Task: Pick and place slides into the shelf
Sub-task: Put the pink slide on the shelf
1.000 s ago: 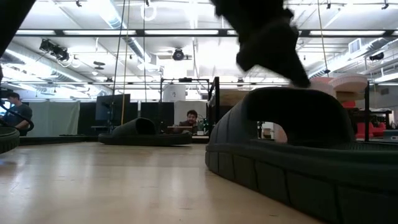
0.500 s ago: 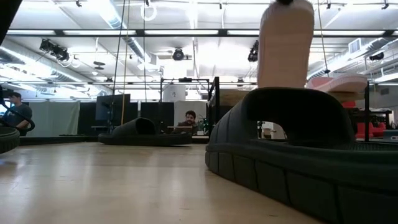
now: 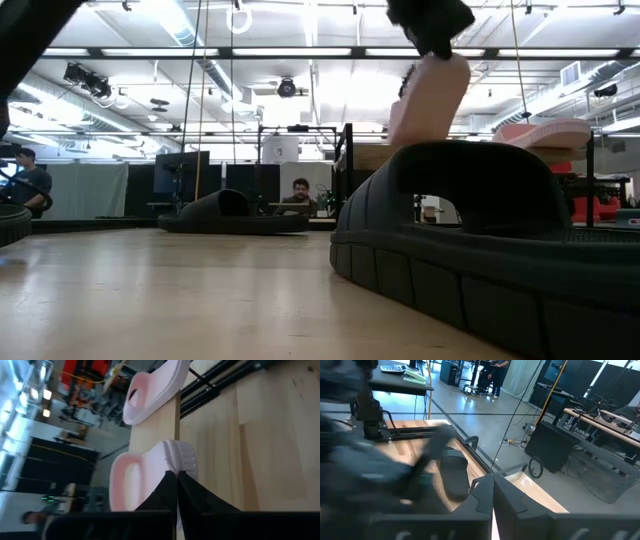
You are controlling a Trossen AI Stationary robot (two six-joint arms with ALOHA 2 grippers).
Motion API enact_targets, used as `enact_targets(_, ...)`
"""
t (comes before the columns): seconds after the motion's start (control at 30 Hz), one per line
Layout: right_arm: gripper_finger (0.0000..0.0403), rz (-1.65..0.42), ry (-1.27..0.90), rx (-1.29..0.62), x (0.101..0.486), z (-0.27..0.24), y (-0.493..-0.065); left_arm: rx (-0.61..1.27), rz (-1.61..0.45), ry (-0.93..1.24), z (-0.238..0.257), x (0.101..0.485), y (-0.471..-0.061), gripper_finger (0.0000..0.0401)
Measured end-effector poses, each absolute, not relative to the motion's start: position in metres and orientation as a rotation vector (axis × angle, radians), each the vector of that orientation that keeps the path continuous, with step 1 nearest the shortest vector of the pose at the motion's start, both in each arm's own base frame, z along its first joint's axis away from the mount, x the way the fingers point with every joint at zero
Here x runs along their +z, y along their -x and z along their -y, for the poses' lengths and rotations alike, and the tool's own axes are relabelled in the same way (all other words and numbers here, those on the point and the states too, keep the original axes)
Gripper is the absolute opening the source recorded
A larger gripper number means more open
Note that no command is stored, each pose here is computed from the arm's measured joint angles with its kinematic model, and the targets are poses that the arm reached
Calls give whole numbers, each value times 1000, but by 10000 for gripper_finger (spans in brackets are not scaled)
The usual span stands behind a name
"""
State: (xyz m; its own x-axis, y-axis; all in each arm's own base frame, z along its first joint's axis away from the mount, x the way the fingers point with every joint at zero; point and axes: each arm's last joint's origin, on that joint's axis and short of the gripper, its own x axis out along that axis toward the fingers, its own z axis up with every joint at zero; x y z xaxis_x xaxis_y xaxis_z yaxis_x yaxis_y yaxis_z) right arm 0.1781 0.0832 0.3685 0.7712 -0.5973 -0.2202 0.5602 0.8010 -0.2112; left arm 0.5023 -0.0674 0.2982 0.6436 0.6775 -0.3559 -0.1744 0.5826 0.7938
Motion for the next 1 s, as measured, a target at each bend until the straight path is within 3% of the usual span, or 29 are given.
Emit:
enact_targets(0.23,11,-284,137,-631,369,-83,-178,431,-664,-723,27,267,-530,3)
enact_targets(0.57,10,-294,165,-628,368,-83,-178,411,-647,-939,10,204,-564,1)
enact_targets(0.83,12,-295,167,-628,368,-83,-178,416,-616,-937,10,207,-566,0)
enact_targets(1.0,10,-294,167,-628,368,-83,-178,427,-568,-939,14,233,-567,0)
